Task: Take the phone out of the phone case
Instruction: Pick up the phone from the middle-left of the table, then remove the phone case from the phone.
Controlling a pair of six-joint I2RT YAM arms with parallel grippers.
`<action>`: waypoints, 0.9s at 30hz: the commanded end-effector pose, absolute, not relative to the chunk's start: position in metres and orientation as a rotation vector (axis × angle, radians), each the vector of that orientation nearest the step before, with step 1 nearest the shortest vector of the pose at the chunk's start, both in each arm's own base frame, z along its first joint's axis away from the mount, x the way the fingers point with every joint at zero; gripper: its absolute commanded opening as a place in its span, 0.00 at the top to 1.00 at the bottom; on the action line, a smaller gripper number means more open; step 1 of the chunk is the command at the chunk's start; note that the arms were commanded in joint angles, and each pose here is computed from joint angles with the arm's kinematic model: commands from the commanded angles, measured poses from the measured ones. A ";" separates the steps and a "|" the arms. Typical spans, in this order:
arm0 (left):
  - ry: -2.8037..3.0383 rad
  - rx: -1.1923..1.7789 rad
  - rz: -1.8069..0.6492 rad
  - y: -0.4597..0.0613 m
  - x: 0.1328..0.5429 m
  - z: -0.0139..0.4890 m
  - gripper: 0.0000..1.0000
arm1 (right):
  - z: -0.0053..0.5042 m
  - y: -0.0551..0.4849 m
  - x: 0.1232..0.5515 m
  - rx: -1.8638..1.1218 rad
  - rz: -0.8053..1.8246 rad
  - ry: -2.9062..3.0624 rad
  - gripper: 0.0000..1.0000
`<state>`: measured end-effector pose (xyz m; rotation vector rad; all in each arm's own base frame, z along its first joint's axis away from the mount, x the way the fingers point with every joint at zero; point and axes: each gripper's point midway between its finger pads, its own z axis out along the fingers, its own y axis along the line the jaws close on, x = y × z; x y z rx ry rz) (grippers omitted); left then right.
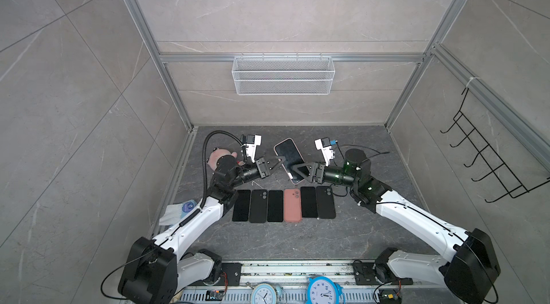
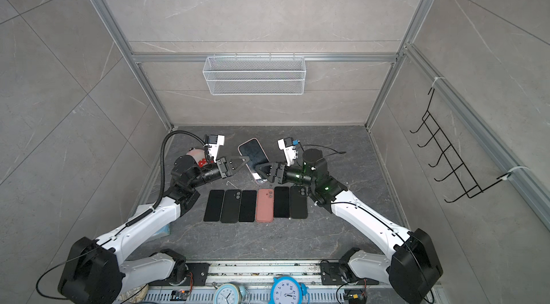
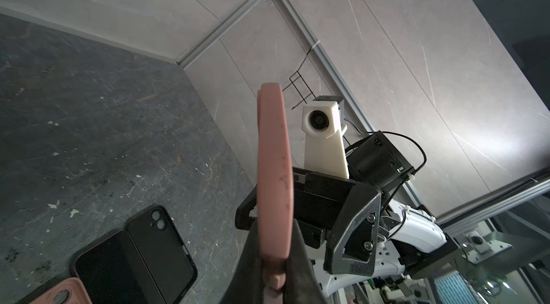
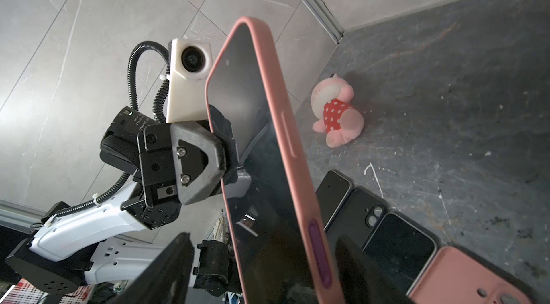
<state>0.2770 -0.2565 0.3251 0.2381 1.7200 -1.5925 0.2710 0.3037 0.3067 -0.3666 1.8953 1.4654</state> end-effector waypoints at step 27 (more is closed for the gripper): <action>1.149 -0.131 -1.651 -0.203 0.261 0.414 1.00 | 0.332 0.335 0.233 -0.331 1.775 1.630 0.42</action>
